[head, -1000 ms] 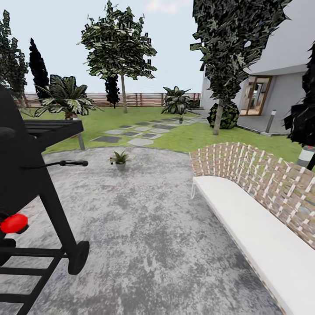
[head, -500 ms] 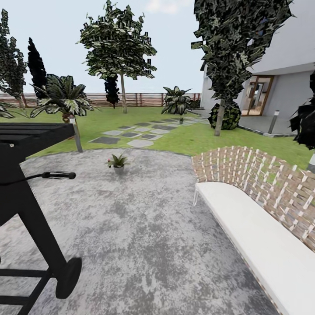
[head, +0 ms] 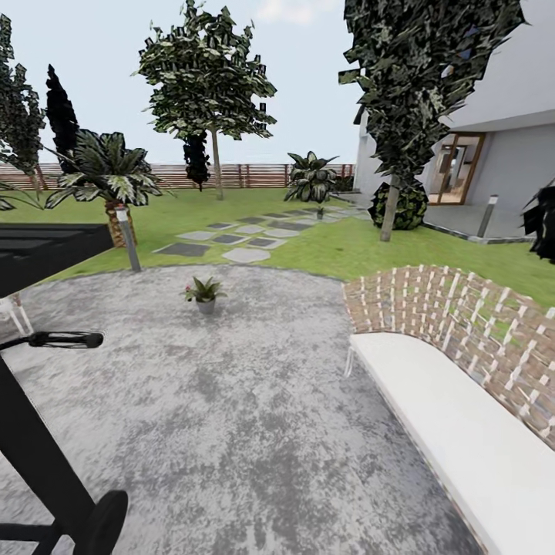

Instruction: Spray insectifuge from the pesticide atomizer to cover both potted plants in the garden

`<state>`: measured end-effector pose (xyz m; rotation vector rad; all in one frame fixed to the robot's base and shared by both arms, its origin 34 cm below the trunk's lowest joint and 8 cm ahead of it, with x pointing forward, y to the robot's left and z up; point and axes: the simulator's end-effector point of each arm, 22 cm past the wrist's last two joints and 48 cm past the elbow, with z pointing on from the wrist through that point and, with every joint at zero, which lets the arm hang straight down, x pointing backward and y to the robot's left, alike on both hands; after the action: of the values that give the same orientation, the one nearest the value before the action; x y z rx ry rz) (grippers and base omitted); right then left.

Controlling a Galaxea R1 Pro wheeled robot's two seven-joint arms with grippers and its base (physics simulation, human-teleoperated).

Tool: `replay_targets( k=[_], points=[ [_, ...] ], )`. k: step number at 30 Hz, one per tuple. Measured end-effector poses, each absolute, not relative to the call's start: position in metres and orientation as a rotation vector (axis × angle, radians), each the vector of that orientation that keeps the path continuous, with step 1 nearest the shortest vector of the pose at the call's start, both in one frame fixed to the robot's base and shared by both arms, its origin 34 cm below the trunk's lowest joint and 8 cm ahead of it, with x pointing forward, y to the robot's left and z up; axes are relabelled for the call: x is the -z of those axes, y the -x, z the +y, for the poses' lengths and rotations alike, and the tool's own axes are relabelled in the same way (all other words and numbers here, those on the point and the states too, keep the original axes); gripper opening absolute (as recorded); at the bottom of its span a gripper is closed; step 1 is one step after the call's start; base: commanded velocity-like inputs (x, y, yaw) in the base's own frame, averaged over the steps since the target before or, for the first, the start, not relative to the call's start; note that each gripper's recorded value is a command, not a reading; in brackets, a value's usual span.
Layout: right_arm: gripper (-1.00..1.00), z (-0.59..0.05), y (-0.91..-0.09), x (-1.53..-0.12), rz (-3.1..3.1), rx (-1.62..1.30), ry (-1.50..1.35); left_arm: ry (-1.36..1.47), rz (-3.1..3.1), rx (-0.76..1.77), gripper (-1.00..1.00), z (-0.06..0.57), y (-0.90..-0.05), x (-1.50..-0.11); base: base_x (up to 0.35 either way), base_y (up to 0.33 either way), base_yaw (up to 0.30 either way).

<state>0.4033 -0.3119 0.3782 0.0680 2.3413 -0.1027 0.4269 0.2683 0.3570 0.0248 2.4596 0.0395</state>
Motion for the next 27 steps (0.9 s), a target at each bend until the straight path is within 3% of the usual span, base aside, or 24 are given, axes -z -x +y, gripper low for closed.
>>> replay_targets(
  k=[27],
  points=[
    [1.00, -0.3133, -0.4041, -0.3790, 2.338, 0.107, -0.072, -0.026, 2.460, -0.039, 1.00, 0.2680, -0.4269, -0.3569, 0.291, -0.025, 0.000]
  ],
)
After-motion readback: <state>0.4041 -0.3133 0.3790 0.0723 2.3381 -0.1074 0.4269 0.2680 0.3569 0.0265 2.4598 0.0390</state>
